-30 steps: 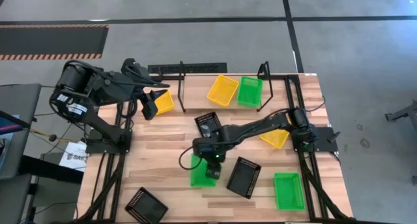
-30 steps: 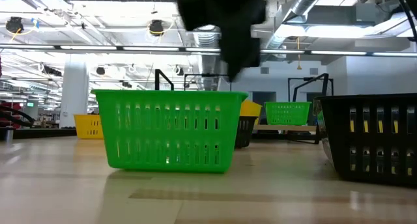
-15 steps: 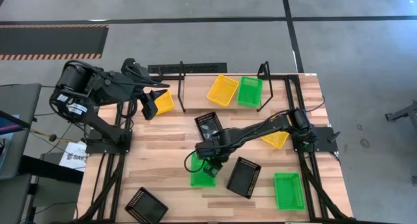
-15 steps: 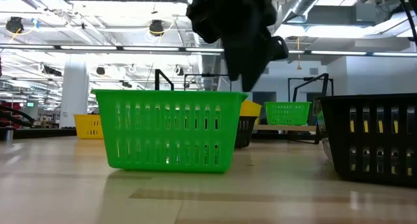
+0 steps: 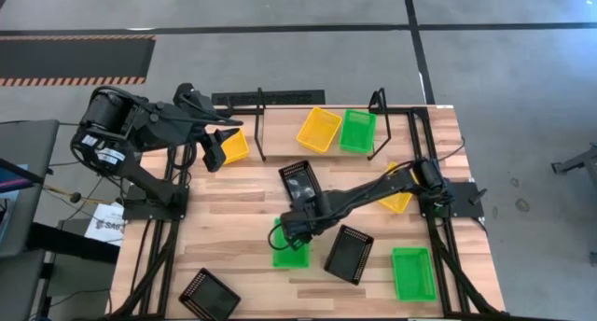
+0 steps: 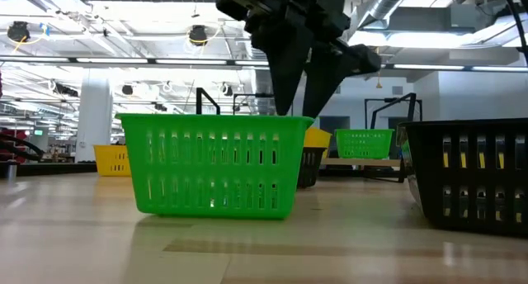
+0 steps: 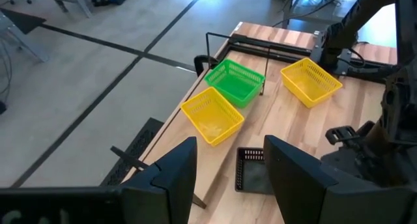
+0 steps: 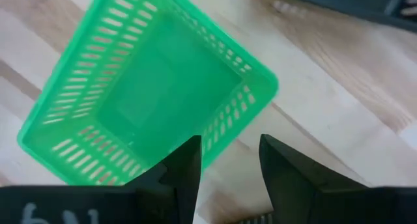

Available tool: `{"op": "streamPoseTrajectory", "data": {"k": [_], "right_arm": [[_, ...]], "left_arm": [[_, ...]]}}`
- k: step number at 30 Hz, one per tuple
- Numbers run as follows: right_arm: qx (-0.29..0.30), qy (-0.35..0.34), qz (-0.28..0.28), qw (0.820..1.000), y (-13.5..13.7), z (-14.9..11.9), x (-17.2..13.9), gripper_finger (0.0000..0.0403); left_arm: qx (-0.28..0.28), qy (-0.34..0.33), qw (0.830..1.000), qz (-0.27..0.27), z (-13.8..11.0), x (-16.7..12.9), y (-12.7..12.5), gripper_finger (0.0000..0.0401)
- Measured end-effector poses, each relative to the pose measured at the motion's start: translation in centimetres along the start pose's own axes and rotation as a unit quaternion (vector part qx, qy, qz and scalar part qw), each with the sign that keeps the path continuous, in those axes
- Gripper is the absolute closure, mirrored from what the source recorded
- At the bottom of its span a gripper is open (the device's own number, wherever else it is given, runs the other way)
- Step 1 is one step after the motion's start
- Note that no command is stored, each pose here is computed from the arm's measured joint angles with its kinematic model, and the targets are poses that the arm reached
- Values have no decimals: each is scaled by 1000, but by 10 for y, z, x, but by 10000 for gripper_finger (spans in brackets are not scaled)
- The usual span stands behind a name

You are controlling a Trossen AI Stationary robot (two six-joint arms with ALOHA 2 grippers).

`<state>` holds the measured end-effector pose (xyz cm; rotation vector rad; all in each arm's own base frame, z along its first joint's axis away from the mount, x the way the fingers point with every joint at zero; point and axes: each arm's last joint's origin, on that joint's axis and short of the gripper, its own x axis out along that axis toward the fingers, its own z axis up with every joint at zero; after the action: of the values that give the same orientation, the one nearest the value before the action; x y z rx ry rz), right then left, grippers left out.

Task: Stack baskets on shelf by color
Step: Stack the left green bin on top of the green bin on the shelf

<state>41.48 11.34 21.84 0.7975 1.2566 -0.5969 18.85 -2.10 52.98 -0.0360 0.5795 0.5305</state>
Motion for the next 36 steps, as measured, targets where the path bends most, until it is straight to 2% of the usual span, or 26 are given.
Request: {"op": "streamPoseTrajectory", "data": {"k": [4, 9, 14, 24, 28, 33, 36], "right_arm": [[20, -2, 6, 1000, 4, -5, 0, 225], [49, -37, 5, 998, 6, -8, -1, 222], [51, -44, 5, 998, 7, -10, 0, 221], [60, -24, 12, 998, -2, -19, 31, 221], [58, -25, 17, 998, -2, -19, 34, 222], [53, -32, 29, 998, -2, -11, 34, 237], [44, -30, 27, 998, -4, -6, 34, 269]], "left_arm": [[0, 0, 1000, 0, 0, 0, 0, 234], [2, 0, 1000, 0, 0, 0, 0, 234], [2, 0, 1000, -1, 0, 0, 0, 234], [6, 0, 1000, -1, 0, 0, 0, 234], [8, 0, 1000, -1, 0, 0, 0, 234], [8, 0, 1000, -1, 0, 0, 0, 234], [8, 0, 1000, -1, 0, 0, 0, 234]]}}
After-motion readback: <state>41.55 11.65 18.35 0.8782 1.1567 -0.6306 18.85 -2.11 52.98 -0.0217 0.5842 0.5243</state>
